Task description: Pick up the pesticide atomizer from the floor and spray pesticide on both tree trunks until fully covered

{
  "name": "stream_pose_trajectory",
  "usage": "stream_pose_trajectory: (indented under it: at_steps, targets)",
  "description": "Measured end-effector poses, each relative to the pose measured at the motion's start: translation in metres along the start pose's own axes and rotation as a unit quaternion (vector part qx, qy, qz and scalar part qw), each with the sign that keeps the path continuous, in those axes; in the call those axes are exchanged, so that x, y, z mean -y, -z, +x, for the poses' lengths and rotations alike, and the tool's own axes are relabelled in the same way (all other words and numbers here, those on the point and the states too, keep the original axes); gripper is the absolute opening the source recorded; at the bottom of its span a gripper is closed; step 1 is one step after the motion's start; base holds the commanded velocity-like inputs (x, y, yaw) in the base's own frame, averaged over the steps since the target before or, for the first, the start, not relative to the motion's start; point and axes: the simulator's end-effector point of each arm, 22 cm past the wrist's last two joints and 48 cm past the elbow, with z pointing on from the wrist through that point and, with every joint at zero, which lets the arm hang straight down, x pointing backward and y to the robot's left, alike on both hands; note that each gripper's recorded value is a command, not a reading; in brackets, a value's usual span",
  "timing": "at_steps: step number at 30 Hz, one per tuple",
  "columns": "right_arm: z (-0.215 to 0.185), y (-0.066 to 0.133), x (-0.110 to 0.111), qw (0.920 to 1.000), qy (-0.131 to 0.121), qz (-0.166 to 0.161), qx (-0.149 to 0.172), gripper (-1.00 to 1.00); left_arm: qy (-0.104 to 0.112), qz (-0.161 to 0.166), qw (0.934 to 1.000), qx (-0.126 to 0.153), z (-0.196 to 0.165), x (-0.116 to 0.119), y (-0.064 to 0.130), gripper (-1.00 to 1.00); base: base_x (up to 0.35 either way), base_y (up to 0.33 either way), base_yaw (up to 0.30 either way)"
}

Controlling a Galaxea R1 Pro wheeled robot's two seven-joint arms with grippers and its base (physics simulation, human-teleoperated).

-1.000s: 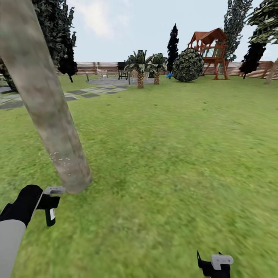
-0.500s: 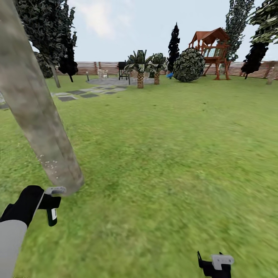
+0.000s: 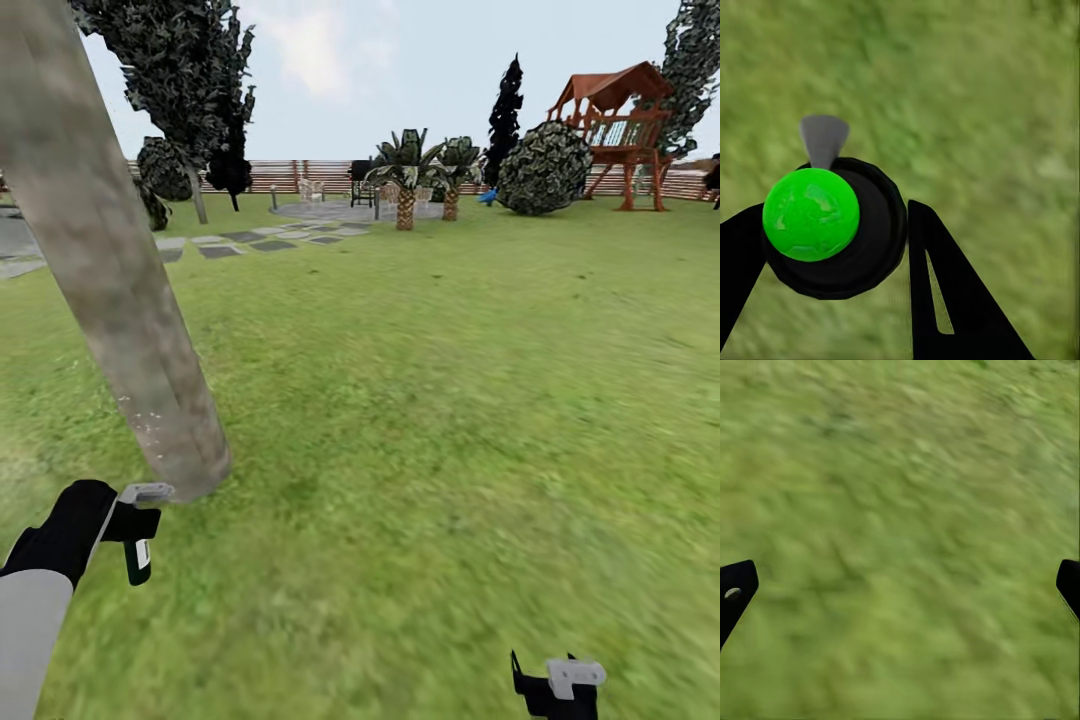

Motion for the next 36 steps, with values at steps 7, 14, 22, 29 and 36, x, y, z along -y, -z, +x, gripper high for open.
stream_pose_trajectory:
  at_steps: [7, 14, 22, 29, 36]
  targets:
    - [0.0, 0.0, 0.0, 1.0, 0.0, 0.0, 0.0, 1.0, 0.001, 0.0, 1.0, 0.003, -0.002, 0.0, 0.001, -1.0, 0.229, -0.251, 0.276]
    - [0.0, 0.0, 0.0, 1.0, 0.0, 0.0, 0.0, 1.0, 0.0, 0.015, 0.9999, 0.002, -0.002, 0.019, -0.002, -1.0, 0.129, -0.255, 0.276]
    - [0.0, 0.0, 0.0, 1.0, 0.0, 0.0, 0.0, 1.0, -0.004, 0.029, 0.9995, 0.006, -0.005, 0.042, -0.004, -1.0, 0.165, -0.18, 0.272]
    - [0.0, 0.0, 0.0, 1.0, 0.0, -0.001, 0.0, 1.0, -0.004, 0.029, 0.9995, 0.009, -0.007, 0.041, -0.003, -1.0, 0.252, -0.169, 0.038]
    - [0.0, 0.0, 0.0, 1.0, 0.0, -0.001, 0.0, 1.0, -0.012, 0.031, 0.9994, 0.01, -0.008, 0.052, -0.004, -1.0, 0.063, -0.033, 0.0]
